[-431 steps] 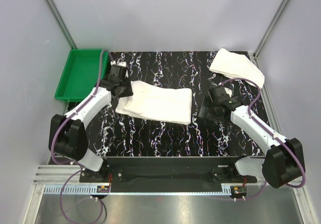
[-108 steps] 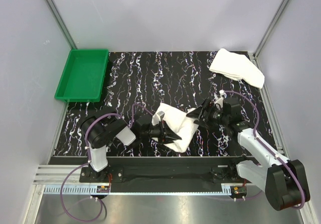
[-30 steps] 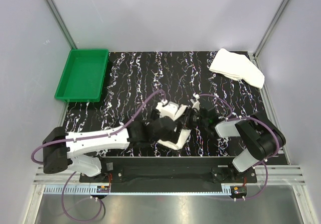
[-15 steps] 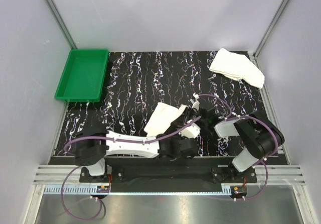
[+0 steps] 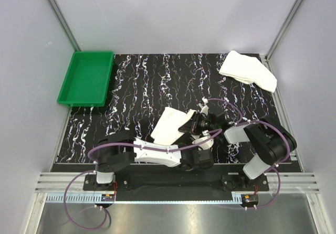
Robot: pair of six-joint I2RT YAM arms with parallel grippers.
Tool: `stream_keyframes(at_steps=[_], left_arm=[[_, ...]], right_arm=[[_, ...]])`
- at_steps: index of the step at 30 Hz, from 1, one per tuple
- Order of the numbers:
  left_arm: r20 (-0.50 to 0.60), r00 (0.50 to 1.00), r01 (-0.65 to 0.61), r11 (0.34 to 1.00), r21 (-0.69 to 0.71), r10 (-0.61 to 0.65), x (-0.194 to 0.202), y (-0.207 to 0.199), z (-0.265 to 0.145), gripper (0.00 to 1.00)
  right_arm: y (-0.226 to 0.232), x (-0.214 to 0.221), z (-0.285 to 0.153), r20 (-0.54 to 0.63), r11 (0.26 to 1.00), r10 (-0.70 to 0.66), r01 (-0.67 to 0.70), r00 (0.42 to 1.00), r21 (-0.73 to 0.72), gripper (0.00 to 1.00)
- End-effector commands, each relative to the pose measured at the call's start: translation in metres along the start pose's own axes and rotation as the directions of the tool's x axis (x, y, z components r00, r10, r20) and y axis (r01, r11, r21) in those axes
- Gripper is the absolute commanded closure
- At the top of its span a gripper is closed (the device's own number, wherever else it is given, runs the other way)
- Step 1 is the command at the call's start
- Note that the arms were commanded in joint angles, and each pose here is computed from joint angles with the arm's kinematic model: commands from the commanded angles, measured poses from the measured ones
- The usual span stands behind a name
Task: Roll the towels
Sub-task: Roll the towel
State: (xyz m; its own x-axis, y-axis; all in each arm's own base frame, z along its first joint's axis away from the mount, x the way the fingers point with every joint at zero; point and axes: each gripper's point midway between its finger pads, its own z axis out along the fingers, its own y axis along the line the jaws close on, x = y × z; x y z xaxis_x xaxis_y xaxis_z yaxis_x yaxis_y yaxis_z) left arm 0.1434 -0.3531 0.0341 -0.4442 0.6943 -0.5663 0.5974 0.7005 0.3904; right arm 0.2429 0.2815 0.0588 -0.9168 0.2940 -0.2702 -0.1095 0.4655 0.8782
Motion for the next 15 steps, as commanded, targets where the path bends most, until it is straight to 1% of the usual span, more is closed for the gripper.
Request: stream_keyframes(at_steps=[1, 2, 3, 4, 5, 6, 7, 8, 10, 11, 12, 13, 14, 15], left_arm=[[-0.025, 0.998, 0.056, 0.998, -0.016, -0.056, 0.009, 0.001, 0.006, 0.01], [-0.040, 0.997, 0.059, 0.998, -0.004, -0.059, 0.013, -0.001, 0.008, 0.01], [-0.048, 0.997, 0.061, 0.998, -0.001, -0.061, 0.016, 0.000, 0.009, 0.05], [-0.058, 0.996, 0.064, 0.998, -0.005, -0.064, 0.020, 0.001, 0.012, 0.19], [-0.063, 0.996, 0.061, 0.998, 0.004, -0.061, 0.022, -0.001, 0.012, 0.31], [-0.065, 0.996, 0.060, 0.998, 0.008, -0.060, 0.022, -0.001, 0.012, 0.38], [-0.067, 0.996, 0.061, 0.998, 0.009, -0.060, 0.021, -0.001, 0.013, 0.53], [-0.065, 0.996, 0.061, 0.998, 0.015, -0.060, 0.020, -0.002, 0.012, 0.58], [-0.065, 0.996, 0.062, 0.998, 0.023, -0.060, 0.018, -0.004, 0.012, 0.64], [-0.066, 0.996, 0.065, 0.997, 0.034, -0.063, 0.017, -0.005, 0.011, 0.70], [-0.065, 0.996, 0.068, 0.997, 0.042, -0.065, 0.016, -0.006, 0.010, 0.72], [-0.069, 0.995, 0.072, 0.996, 0.053, -0.068, 0.017, -0.008, 0.009, 0.73], [-0.060, 0.995, 0.084, 0.994, 0.072, -0.079, 0.013, -0.010, 0.007, 0.76], [-0.060, 0.994, 0.091, 0.993, 0.081, -0.086, 0.013, -0.010, 0.006, 0.79]], right_arm=[[-0.041, 0.022, -0.002, -0.040, 0.991, 0.024, -0.018, 0.999, 0.135, 0.78], [-0.041, 0.022, -0.002, -0.042, 0.991, 0.024, -0.019, 0.999, 0.133, 0.78], [-0.041, 0.022, -0.002, -0.042, 0.991, 0.025, -0.019, 0.999, 0.132, 0.78], [-0.040, 0.022, -0.001, -0.045, 0.991, 0.024, -0.018, 0.999, 0.129, 0.78], [-0.040, 0.022, -0.001, -0.045, 0.991, 0.024, -0.018, 0.999, 0.129, 0.78], [-0.039, 0.021, 0.000, -0.043, 0.991, 0.026, -0.020, 0.999, 0.129, 0.78], [-0.040, 0.021, -0.001, -0.042, 0.991, 0.027, -0.022, 0.999, 0.130, 0.78], [-0.040, 0.022, -0.001, -0.049, 0.990, 0.031, -0.024, 0.998, 0.138, 0.78], [-0.032, 0.016, -0.002, -0.038, 0.991, 0.022, -0.016, 0.999, 0.134, 0.79], [-0.034, 0.019, -0.005, -0.053, 0.986, 0.035, -0.026, 0.998, 0.163, 0.79], [-0.030, 0.014, -0.006, -0.051, 0.985, 0.017, -0.009, 0.999, 0.170, 0.79], [-0.020, 0.002, -0.011, -0.013, 0.983, -0.020, 0.022, 1.000, 0.184, 0.78], [-0.030, 0.010, -0.021, -0.046, 0.963, 0.005, 0.007, 0.999, 0.271, 0.77], [-0.007, -0.009, -0.027, -0.009, 0.964, -0.073, 0.073, 0.997, 0.255, 0.75]])
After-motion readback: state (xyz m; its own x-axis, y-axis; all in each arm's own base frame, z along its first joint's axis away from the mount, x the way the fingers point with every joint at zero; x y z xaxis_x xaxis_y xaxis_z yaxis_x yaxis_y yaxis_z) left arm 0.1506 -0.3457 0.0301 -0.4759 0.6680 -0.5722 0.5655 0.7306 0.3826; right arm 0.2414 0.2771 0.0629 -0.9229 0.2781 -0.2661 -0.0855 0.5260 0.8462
